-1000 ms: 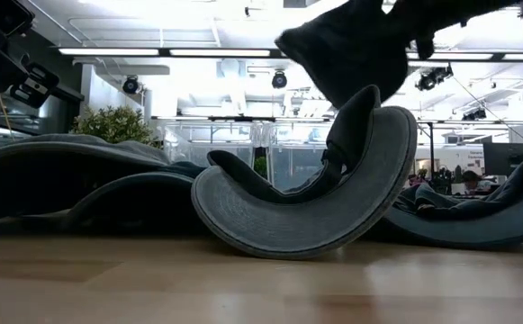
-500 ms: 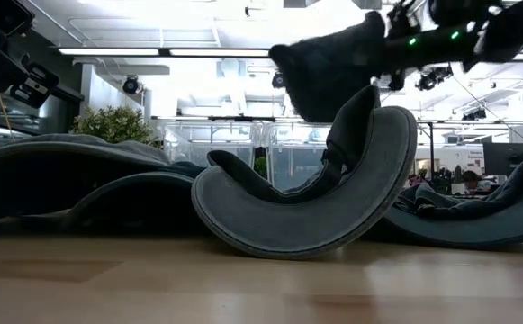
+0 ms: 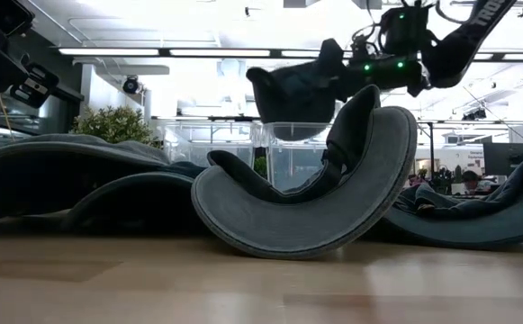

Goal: Pick & Place hat
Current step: Put the right blue cap into the right transparent bin

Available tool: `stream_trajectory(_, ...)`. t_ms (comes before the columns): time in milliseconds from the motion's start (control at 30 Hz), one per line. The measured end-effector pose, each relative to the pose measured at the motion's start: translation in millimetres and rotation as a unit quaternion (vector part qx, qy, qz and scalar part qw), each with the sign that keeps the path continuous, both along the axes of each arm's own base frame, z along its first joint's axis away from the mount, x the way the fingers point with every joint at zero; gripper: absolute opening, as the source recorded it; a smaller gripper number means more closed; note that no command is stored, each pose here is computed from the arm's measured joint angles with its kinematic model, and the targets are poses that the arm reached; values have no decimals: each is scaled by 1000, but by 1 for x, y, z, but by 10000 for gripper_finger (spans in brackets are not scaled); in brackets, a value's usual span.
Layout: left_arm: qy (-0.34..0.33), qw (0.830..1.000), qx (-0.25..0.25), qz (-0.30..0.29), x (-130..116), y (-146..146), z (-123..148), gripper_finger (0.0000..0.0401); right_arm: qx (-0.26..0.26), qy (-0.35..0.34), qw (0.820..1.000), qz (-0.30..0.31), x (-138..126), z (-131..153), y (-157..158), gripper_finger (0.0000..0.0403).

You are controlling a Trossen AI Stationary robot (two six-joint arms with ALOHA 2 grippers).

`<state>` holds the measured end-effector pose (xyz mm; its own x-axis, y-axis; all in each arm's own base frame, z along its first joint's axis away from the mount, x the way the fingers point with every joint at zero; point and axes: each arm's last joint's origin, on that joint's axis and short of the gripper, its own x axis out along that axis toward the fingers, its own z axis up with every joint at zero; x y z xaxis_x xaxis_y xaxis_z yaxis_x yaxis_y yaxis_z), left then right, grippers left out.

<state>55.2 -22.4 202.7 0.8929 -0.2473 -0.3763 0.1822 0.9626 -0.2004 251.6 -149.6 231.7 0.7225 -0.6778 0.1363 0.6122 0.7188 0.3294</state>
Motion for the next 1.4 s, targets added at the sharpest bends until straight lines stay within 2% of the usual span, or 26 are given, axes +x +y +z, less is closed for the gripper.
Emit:
stream_trajectory(367,0,1000,0,0,0,0,0,0,13,28,998,-49,-9,-8,-18,19)
stream_trajectory(633,0,1000,0,0,0,0,0,0,51,33,998,-6,-9,-24,-31,19)
stream_trajectory(800,0,1000,0,0,0,0,0,0,55,38,998,-8,-10,-28,-35,20)
stream_trajectory(1033,0,1000,0,0,0,0,0,0,54,39,998,-8,-11,-28,-35,80)
stream_trajectory(1400,0,1000,0,0,0,0,0,0,56,42,997,-26,-13,-28,-38,121)
